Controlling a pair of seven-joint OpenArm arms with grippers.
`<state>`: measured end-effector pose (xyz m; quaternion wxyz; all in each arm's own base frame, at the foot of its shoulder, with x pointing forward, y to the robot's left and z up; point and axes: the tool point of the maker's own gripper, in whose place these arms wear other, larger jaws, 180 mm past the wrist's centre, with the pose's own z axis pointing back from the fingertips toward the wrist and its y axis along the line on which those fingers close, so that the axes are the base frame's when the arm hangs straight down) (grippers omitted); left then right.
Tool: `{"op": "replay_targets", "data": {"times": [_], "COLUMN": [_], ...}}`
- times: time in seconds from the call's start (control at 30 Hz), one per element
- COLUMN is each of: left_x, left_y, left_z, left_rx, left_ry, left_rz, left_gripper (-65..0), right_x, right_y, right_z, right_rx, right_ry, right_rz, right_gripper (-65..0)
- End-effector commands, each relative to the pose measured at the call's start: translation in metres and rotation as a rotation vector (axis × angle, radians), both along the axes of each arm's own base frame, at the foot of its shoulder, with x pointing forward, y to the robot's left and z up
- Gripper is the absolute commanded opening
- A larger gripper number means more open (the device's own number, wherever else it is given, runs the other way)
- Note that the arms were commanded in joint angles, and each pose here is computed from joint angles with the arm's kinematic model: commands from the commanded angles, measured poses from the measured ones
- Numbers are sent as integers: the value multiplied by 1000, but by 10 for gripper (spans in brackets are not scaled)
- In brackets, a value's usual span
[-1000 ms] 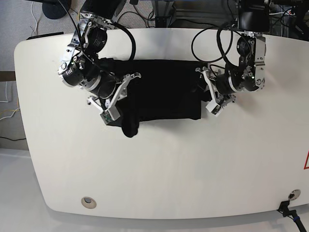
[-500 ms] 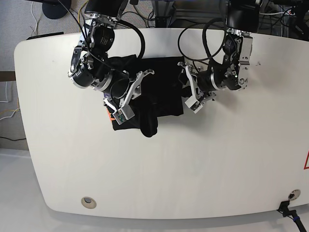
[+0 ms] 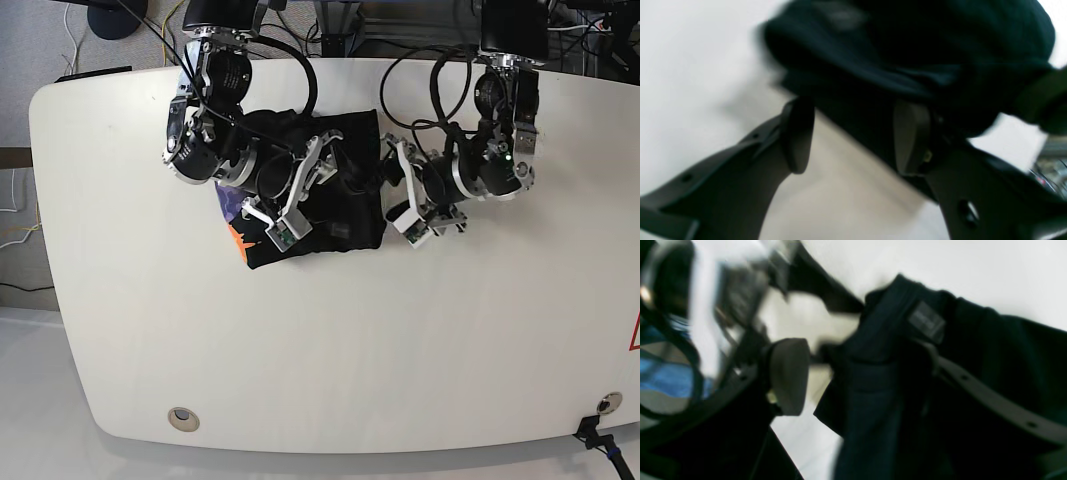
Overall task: Fold the T-shirt properly
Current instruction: 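Fold the strip ends toward each other with both grippers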
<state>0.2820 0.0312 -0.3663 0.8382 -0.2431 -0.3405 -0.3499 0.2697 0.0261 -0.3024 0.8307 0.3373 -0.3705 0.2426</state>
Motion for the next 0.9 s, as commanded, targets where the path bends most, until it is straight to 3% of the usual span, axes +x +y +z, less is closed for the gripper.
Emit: {"op": "replay_targets", "data": {"times": [0.0,0.17,0.3,0.5,0.63,0.87], "left_x": [20,33,37,-6,-35,-64], "left_y": [13,54,59,2,-31,-55], "left_z": [34,66,73,53,41,15], "left_rx": [-20,78,91,46,-23,-48], "left_ry": [-115,-226,-249,-183,-116,-8], "left_rz": [44,88,91,-71,-119,-181], "left_gripper": [-306,-306,-306,-307,-307,-307], "right_x": [8,16,43,76,84,89], "right_y": [6,4,-15,-41,-47,-72], "right_z": [19,27,45,39,33,-9], "right_rx": [47,41,32,-119,-120,-113], "right_ry": [-61,-92,-156,-175,-178,-116], "right_rz": [1,-2,-61,-130,-143,-171], "right_gripper": [-220,-220,-220,-220,-229,-386]}}
